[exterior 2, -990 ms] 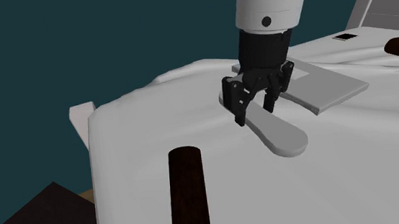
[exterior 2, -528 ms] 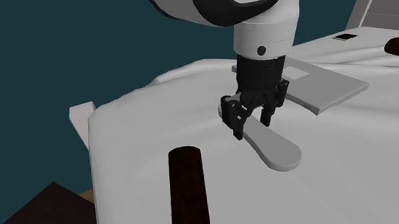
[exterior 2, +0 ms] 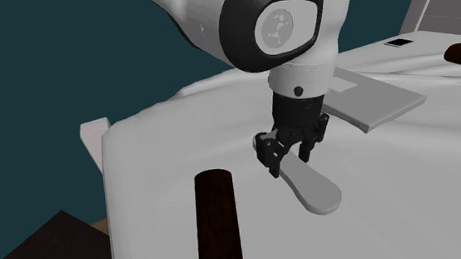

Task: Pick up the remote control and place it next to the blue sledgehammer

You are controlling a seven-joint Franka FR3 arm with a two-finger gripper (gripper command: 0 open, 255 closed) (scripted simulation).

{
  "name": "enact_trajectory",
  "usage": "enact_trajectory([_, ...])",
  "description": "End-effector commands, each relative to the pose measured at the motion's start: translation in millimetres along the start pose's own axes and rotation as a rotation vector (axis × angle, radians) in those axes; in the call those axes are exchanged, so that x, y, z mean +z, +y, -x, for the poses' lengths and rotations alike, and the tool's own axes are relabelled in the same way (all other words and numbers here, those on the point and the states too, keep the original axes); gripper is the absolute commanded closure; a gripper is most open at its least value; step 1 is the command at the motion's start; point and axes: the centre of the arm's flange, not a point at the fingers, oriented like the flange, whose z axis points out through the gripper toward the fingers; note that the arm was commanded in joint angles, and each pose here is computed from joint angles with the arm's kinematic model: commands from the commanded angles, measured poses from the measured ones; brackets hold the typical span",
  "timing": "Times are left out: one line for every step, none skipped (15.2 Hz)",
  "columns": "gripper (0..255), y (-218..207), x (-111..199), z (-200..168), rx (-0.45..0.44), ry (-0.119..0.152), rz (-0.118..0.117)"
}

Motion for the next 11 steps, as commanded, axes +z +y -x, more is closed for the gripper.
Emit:
enact_trajectory([255,-0.2,9.5,-0.9,0.000,0.000,0.001])
enact_trajectory([255,-0.3,9.5,-0.8,0.000,0.000,0.001])
enact_trajectory([255,-0.2,9.5,-0.8,0.000,0.000,0.001])
enact_trajectory([255,-0.2,9.5,-0.9,0.000,0.000,0.001])
enact_trajectory([255,-0.2,9.5,-0.9,0.000,0.000,0.001])
enact_trajectory([255,-0.2,9.5,-0.9,0.000,0.000,0.001])
enact_trajectory([255,-0.2,9.5,-0.9,0.000,0.000,0.001])
enact_trajectory([255,-0.2,9.5,-0.9,0.000,0.000,0.001])
enact_trajectory([255,-0.2,9.5,-0.9,0.000,0.000,0.001])
enact_trajectory([0,-0.2,9.5,-0.8,0.000,0.000,0.001])
enact_trajectory([0,-0.2,9.5,-0.9,0.000,0.000,0.001])
